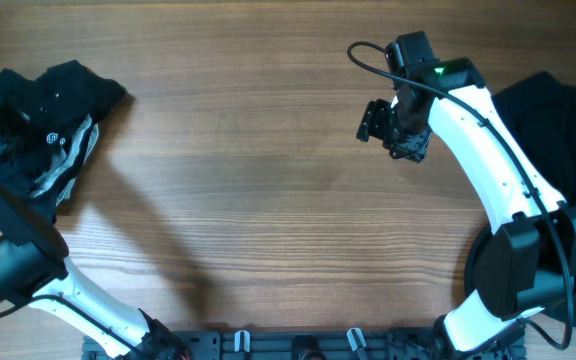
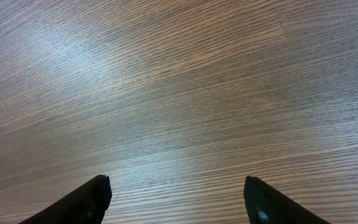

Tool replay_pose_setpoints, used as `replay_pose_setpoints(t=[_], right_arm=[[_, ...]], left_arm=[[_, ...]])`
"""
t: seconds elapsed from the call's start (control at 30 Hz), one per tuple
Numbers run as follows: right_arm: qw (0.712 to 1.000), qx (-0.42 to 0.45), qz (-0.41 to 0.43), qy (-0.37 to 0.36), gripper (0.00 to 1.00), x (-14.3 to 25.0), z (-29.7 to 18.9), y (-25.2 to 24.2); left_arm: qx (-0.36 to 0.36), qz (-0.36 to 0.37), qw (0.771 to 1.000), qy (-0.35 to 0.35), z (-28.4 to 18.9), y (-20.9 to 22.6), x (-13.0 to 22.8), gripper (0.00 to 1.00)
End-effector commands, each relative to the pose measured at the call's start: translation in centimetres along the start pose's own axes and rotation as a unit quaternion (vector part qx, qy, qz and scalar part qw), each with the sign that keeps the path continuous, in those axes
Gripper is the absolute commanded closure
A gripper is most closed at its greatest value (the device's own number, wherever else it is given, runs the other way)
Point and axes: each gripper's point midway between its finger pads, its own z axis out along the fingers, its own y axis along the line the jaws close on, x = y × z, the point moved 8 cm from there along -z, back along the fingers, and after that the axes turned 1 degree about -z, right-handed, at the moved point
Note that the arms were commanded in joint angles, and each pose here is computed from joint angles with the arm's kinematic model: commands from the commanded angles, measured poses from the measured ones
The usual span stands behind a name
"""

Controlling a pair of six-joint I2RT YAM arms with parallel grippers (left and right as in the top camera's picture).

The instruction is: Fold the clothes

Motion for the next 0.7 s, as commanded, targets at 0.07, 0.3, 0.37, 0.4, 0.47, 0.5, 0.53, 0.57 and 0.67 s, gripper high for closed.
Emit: replay_pose_setpoints(t=[0.07, 0.3, 0.37, 0.4, 0.47, 0.5, 0.53, 0.57, 0.67], right_arm=[[1.000, -0.007, -0.007, -0.003, 0.27, 0.0, -0.4, 0.0], [1.000, -0.007, -0.007, -0.003, 0.27, 0.0, -0.4, 0.0], [1.000, -0.008, -0.007, -0.004, 0.26, 0.0, -0.4, 0.0], [1.000, -0.008, -0.005, -0.004, 0.27, 0.0, -0.4, 0.0], [1.000, -0.008, -0.004, -0.004, 0.27, 0.0, -0.4, 0.0], [1.000, -0.008, -0.004, -0.004, 0.27, 0.0, -0.5, 0.0], [1.000, -0.008, -0.004, -0.004, 0.27, 0.0, -0.4, 0.0], [1.000, -0.008, -0.004, -0.005, 0.27, -0.1, -0.5, 0.0], [1.000, -0.008, -0.004, -0.005, 0.27, -0.1, -0.4, 0.0]], left_arm=[[-0.022, -0.034, 0.999, 0.021, 0.6, 3.3, 0.1, 0.96], [0.012, -0.131, 0.991, -0.006, -4.6, 9.1, -0.9, 0.96], [0.004, -0.157, 0.988, 0.002, -4.6, 10.7, -0.7, 0.96], [-0.001, -0.169, 0.986, 0.002, -4.7, 11.5, -0.6, 0.96], [-0.013, -0.182, 0.983, 0.002, -4.8, 12.5, -0.6, 0.96], [-0.028, -0.191, 0.981, 0.001, -4.9, 12.9, -0.5, 0.90], [-0.034, -0.191, 0.981, -0.001, -4.9, 13.1, -0.5, 0.77], [-0.035, -0.191, 0.981, 0.000, -4.8, 13.1, -0.5, 0.68], [-0.032, -0.191, 0.981, -0.001, -4.7, 13.1, -0.6, 0.38]])
